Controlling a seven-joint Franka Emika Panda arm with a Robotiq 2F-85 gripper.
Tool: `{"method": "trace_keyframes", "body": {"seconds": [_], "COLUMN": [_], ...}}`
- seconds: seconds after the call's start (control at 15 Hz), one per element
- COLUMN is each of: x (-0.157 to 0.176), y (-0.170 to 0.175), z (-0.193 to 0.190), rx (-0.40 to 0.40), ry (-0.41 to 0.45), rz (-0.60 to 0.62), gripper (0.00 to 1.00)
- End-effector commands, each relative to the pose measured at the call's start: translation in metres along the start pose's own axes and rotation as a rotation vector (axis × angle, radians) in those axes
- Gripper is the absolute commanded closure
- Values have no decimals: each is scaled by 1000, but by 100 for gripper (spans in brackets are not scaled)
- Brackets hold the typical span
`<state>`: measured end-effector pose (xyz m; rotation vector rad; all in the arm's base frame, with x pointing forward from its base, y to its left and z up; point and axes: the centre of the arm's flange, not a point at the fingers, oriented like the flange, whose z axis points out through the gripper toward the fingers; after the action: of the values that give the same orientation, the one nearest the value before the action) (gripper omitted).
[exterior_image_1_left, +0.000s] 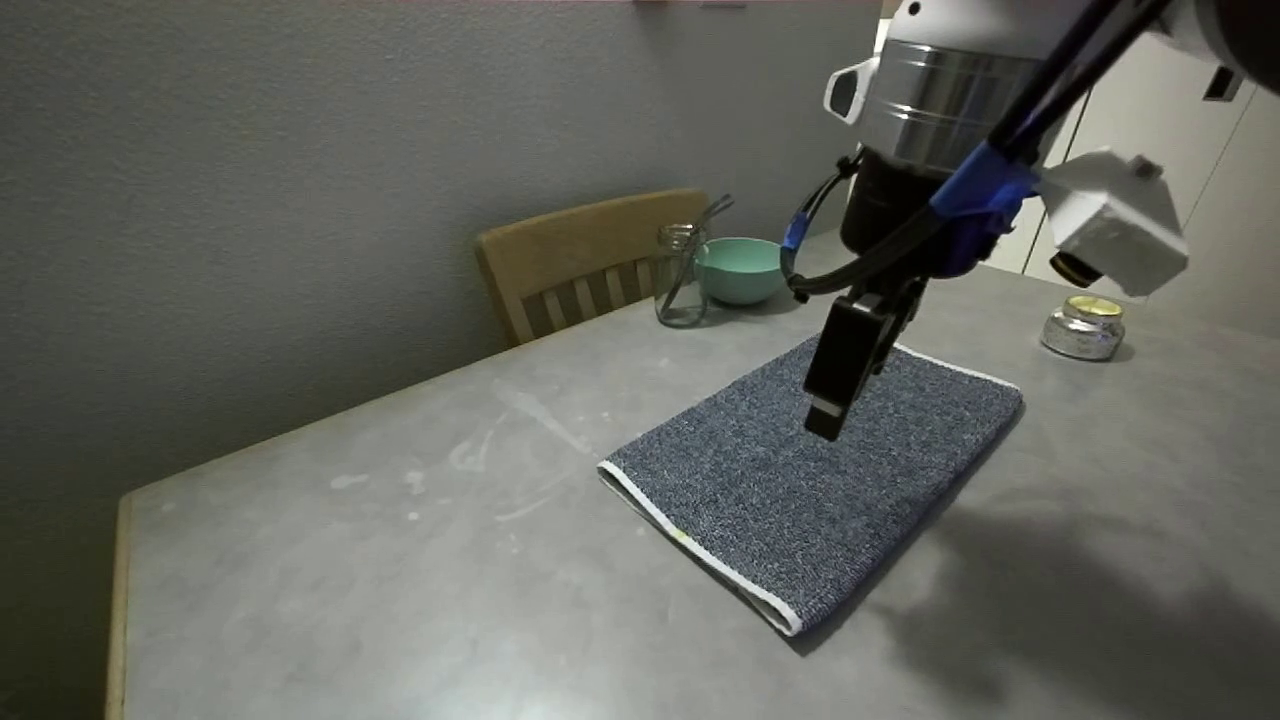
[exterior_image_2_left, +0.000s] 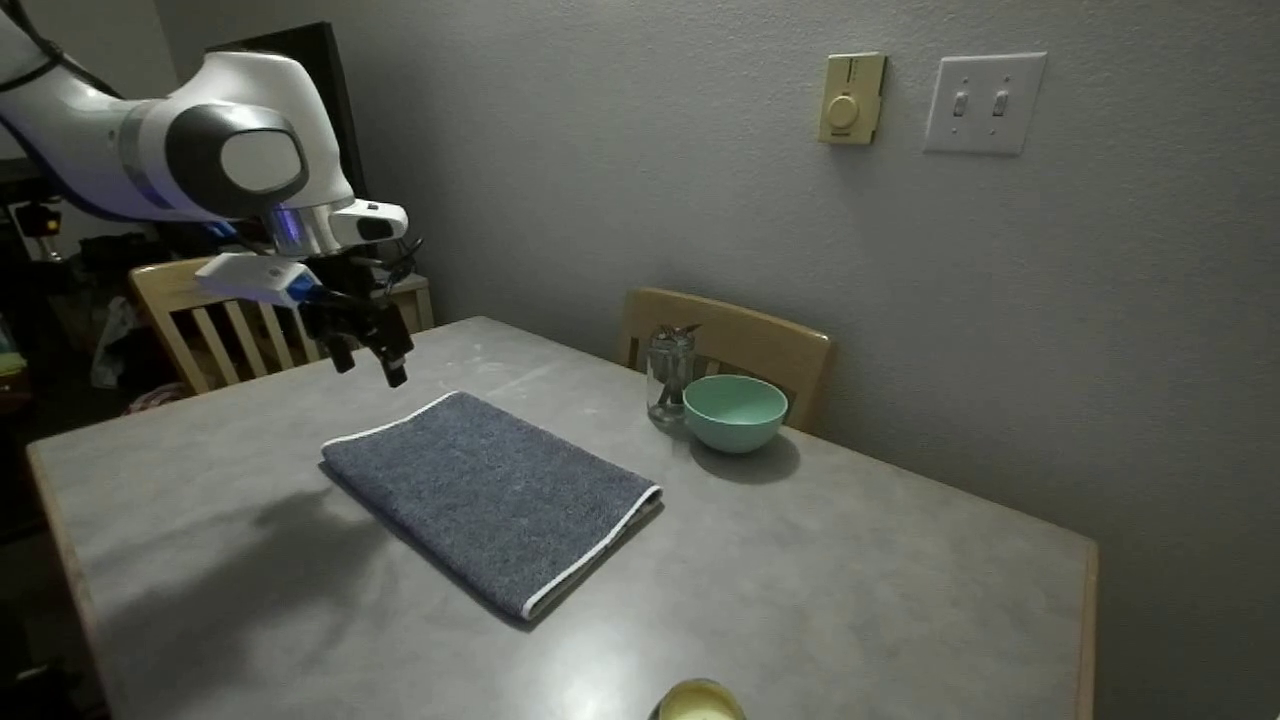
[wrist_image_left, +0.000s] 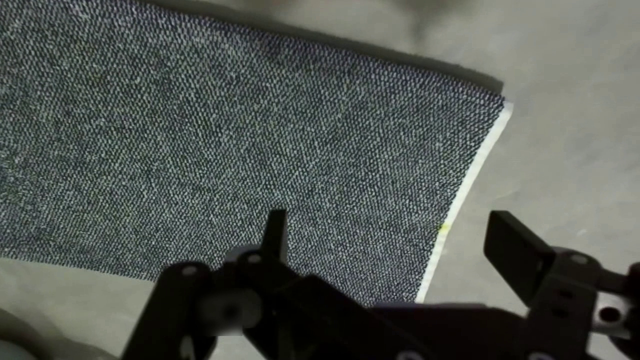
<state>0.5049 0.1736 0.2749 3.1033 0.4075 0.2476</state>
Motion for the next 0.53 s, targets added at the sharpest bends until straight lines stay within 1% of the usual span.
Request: {"method": "trace_keyframes", "body": {"seconds": [0.0,0.07,0.13,0.27,0.47], "x": [4,13,18,34,51], "y": [-7,-12,-17,-31,-48], "z": [6,13,18,33,58], "rx": [-12,-2,15,38,62], "ry": [9,31,25,-1,-56], "rz": [28,69,103,169,204], "gripper": [0,0,0,0,0]}}
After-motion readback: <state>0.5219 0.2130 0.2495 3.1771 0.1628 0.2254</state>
